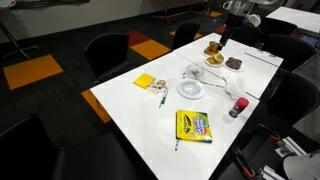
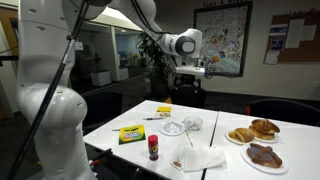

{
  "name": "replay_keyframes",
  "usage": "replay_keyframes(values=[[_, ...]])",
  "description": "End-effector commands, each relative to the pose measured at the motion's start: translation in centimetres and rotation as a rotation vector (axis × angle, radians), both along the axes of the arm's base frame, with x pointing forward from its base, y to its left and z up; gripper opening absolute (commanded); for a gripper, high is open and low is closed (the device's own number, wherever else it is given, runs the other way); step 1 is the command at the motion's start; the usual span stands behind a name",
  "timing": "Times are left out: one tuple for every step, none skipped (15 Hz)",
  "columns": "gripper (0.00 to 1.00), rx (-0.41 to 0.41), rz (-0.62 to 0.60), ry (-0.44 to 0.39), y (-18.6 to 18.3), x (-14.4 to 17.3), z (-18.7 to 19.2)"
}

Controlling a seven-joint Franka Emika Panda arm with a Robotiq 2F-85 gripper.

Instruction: Take the small pieces out of the glass box and put them on the table

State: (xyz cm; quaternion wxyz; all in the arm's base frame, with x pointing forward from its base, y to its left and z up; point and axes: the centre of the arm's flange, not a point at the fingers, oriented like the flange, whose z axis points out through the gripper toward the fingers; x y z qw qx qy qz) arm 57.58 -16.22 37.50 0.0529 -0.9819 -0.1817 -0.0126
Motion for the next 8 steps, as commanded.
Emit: replay_keyframes(values=[[1.00,-0.001,0.002,0.007,-0.3,0.4,-0.2],[1.00,-0.001,0.004,0.008,-0.4,0.5,-0.2],[1.00,0.008,-0.011,0.004,-0.7,1.3,-1.0],[1.00,0.021,-0.025,-0.004,-0.8,1.8,-1.6],[1.00,0.029,-0.047,-0.050,-1.1,2.5,-2.3],[1.00,0.041,-0.069,-0.073,-1.2,3.1,-3.0],[1.00,0.048,-0.098,-0.107,-1.3,3.7,-3.8],[1.00,0.055,-0.122,-0.130,-1.3,4.3,-4.8]])
